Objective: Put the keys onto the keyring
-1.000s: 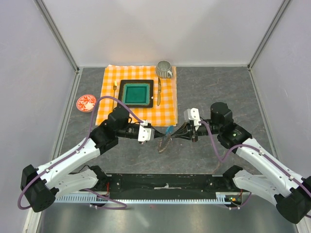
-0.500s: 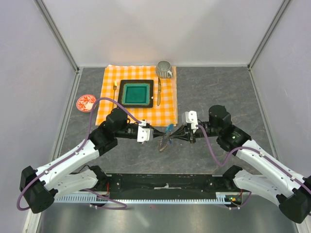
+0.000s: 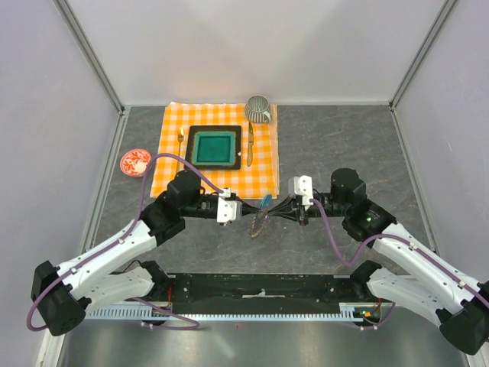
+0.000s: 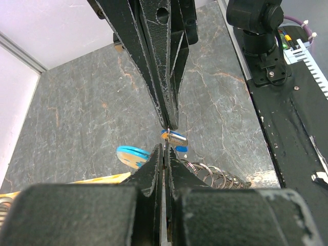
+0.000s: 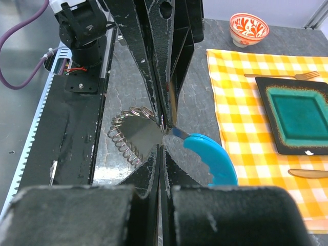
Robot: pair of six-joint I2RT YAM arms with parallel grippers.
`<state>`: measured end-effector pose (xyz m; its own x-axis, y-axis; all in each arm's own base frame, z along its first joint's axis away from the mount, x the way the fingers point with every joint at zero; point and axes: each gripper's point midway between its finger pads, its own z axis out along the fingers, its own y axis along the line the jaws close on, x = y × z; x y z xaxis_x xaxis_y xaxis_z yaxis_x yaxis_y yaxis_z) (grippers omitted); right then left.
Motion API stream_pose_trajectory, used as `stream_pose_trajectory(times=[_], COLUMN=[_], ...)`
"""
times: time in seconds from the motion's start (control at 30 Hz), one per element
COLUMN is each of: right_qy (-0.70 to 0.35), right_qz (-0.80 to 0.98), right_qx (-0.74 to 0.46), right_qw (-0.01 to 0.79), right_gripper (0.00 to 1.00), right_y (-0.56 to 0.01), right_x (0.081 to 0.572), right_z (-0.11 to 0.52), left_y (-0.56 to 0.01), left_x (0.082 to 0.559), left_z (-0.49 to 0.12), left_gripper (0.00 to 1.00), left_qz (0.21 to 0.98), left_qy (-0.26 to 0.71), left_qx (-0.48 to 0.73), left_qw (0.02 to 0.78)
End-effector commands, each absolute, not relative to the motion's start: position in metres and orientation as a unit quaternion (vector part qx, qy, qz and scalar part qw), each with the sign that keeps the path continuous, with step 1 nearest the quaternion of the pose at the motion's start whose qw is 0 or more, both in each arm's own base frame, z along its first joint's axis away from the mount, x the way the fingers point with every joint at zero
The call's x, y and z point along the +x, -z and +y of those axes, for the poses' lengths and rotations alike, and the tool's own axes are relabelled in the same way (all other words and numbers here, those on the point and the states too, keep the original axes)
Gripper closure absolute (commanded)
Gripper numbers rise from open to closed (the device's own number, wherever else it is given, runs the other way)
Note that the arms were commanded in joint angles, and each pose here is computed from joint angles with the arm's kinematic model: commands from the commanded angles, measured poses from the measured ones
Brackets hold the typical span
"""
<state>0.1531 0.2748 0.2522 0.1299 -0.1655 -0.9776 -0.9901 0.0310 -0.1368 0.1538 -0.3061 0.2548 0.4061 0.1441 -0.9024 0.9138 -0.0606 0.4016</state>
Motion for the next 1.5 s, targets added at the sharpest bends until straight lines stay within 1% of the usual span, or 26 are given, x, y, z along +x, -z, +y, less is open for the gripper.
stream_pose_trajectory(times=[0.0, 0.23, 0.67, 1.07, 1.47], right_qy=[-0.411, -0.418, -0.433, -0.423, -0.422], right_qz=[0.483, 0.475, 0.474, 0.488, 0.488], right_qx=[-0.564, -0.561, -0.567, -0.563, -0.561], right_qw=[0.529, 0.534, 0.517, 0.516, 0.518], right_gripper=[1.00, 1.00, 1.00, 1.00, 1.00], right_y=[-0.269, -0.274, -0.269, -0.263, -0.264], right_x=[0.152, 0.151, 0.145, 0.151, 0.151], right_z=[0.278, 0.279, 0.281, 0.280, 0.280], left_y=[-0.274, -0.273, -0.275, -0.279, -0.276], left_x=[0.151, 0.150, 0.150, 0.155, 0.155], left_z=[-0.312, -0.313, -0.312, -0.309, -0.309], left_gripper=[0.98, 0.98, 0.98, 0.98, 0.98], left_qz=[0.386, 0.386, 0.385, 0.389, 0.391], left_qy=[0.361, 0.364, 0.361, 0.347, 0.348], left_qx=[0.631, 0.632, 0.631, 0.624, 0.625], left_qw=[0.568, 0.565, 0.568, 0.582, 0.579])
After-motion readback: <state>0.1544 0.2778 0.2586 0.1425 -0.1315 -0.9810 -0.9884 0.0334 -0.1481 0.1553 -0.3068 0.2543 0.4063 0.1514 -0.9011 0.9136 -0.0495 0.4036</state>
